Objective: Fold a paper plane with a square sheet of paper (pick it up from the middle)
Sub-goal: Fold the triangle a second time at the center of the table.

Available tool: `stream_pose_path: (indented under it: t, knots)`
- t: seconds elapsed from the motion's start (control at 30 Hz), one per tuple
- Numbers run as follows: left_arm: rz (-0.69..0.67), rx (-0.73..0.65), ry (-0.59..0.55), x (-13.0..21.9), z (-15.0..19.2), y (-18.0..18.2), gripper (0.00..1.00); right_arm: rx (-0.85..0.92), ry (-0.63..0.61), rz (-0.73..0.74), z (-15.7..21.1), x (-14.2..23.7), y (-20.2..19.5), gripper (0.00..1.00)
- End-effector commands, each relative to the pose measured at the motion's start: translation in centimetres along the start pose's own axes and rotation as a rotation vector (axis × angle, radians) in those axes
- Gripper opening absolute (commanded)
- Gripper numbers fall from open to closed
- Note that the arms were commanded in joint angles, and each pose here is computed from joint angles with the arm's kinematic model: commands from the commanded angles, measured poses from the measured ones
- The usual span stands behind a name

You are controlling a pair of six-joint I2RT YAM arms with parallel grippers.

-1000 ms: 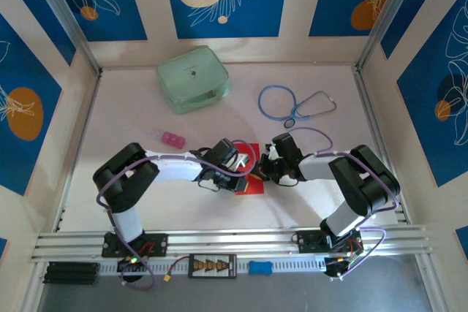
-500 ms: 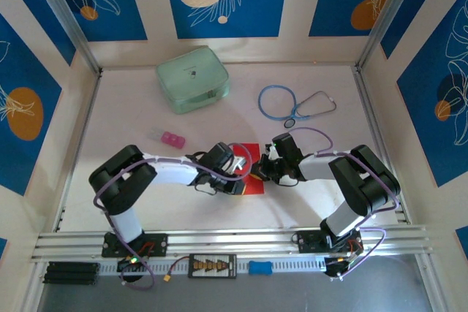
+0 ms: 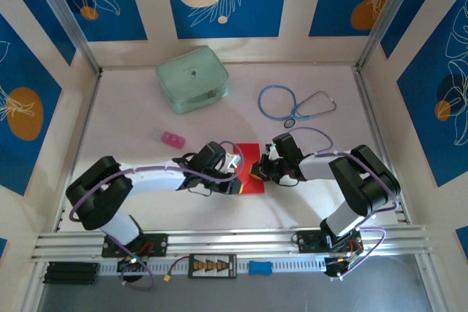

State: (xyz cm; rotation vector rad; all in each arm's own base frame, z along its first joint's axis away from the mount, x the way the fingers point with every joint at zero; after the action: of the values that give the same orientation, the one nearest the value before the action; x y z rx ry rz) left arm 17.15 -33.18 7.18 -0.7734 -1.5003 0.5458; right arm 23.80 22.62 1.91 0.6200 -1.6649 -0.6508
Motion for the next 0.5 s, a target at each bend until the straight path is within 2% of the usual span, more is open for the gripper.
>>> stream_pose_path:
  t: [0.0, 0.17, 0.27, 0.47]
  knots:
    - [0.009, 0.028, -0.012, -0.8, -1.6, 0.0, 0.00, -0.090, 0.069, 0.152, 2.5, 0.1, -4.0, 0.00]
    - [0.000, 0.053, -0.009, -2.8, -2.4, 1.0, 0.00, -0.089, 0.071, 0.152, 2.6, 0.2, -4.0, 0.00]
    - [-0.058, 0.068, -0.005, -3.3, -2.3, 2.6, 0.00, -0.088, 0.070, 0.151, 2.6, 0.2, -4.0, 0.00]
    - [-0.102, 0.139, 0.040, -3.2, 0.1, 5.1, 0.00, -0.089, 0.070, 0.159, 3.0, 0.4, -4.2, 0.00]
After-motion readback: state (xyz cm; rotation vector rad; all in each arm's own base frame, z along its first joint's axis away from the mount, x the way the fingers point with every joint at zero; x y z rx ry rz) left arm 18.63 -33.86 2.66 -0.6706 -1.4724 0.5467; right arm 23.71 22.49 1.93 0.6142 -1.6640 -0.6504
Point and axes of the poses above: each hand's point on the last joint's axis, 136 mm out from that joint toward the fingers, its own x axis back along the fingers, its own y axis along the line the jaws close on, z = x × y, the point moved 1 cm from there along x, back along the fingers, and after that the axes turned 15 degrees about x, right-handed, at the moved point
